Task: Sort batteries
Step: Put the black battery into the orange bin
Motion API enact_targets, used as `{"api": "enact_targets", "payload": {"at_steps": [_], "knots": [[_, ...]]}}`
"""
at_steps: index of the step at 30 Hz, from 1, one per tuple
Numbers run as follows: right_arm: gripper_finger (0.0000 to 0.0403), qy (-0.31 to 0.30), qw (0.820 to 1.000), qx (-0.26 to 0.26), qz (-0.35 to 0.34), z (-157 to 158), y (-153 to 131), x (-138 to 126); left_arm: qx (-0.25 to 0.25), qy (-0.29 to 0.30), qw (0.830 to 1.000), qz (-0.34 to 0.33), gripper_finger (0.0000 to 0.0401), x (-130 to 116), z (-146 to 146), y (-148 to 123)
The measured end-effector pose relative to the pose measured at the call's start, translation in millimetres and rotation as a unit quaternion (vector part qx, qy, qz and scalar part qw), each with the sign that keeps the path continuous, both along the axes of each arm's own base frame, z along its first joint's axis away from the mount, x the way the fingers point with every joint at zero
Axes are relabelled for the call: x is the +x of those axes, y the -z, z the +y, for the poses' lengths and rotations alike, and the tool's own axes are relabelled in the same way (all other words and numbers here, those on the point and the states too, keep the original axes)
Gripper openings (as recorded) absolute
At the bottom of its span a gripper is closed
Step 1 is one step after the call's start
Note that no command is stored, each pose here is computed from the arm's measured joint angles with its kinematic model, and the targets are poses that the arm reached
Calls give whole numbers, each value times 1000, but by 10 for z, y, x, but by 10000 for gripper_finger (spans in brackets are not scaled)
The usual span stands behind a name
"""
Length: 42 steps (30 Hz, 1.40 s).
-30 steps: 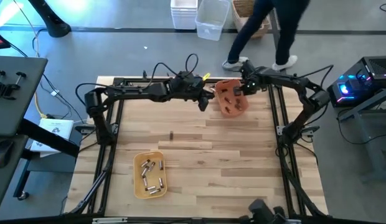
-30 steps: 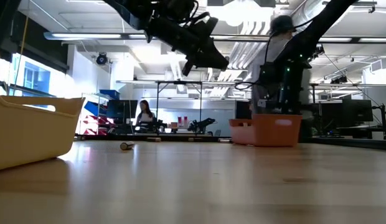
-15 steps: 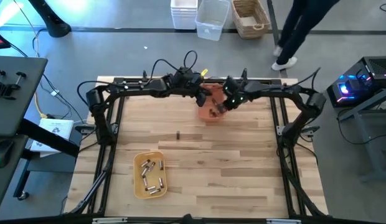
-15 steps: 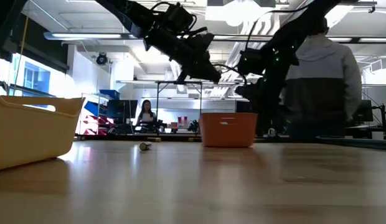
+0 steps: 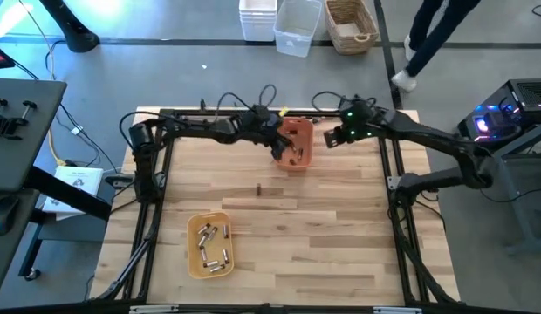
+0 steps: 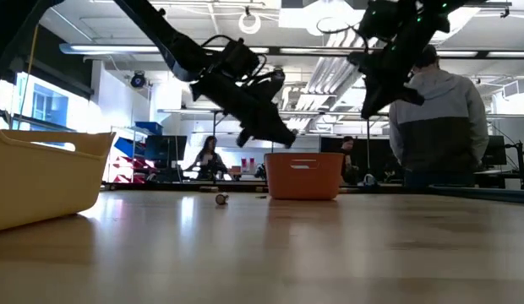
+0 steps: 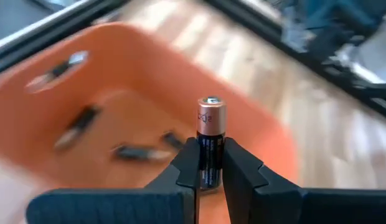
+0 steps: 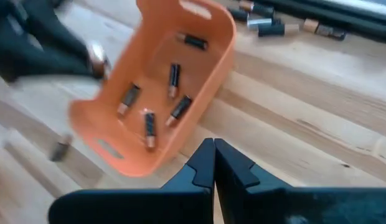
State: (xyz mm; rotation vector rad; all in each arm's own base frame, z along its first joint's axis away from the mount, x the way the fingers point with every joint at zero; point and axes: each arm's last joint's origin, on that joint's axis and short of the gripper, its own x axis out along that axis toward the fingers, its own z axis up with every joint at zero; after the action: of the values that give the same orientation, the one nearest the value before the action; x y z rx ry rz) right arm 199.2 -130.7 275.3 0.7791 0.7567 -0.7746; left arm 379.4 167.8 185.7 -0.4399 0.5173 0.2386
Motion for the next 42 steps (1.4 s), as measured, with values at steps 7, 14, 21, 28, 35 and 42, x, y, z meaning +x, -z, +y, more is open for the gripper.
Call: {"api": "enact_targets", "payload": {"at_steps": [7, 14, 21, 28, 35, 42], "knots": [[0, 10, 1000, 7, -22, 11, -64, -53, -1, 17, 1000, 8, 60, 220, -153, 136], [0, -5, 999, 8, -49, -4, -82, -5, -12, 12, 1000, 25, 154, 167, -66, -101], [0, -44, 994, 22, -97, -4, -128, 49, -48, 52, 995, 77, 220, -41, -47, -326], [0, -128, 984, 52, -109, 320, -132, 224, -64, 144, 980, 119, 227, -327, -559, -478], [0, -124, 988, 84, -47, 698, -58, 267, 103, 173, 966, 161, 227, -546, -1160, -261], [0, -79, 978, 192, -15, 1043, 148, 445, 136, 218, 946, 200, 227, -436, -1406, -30]]}}
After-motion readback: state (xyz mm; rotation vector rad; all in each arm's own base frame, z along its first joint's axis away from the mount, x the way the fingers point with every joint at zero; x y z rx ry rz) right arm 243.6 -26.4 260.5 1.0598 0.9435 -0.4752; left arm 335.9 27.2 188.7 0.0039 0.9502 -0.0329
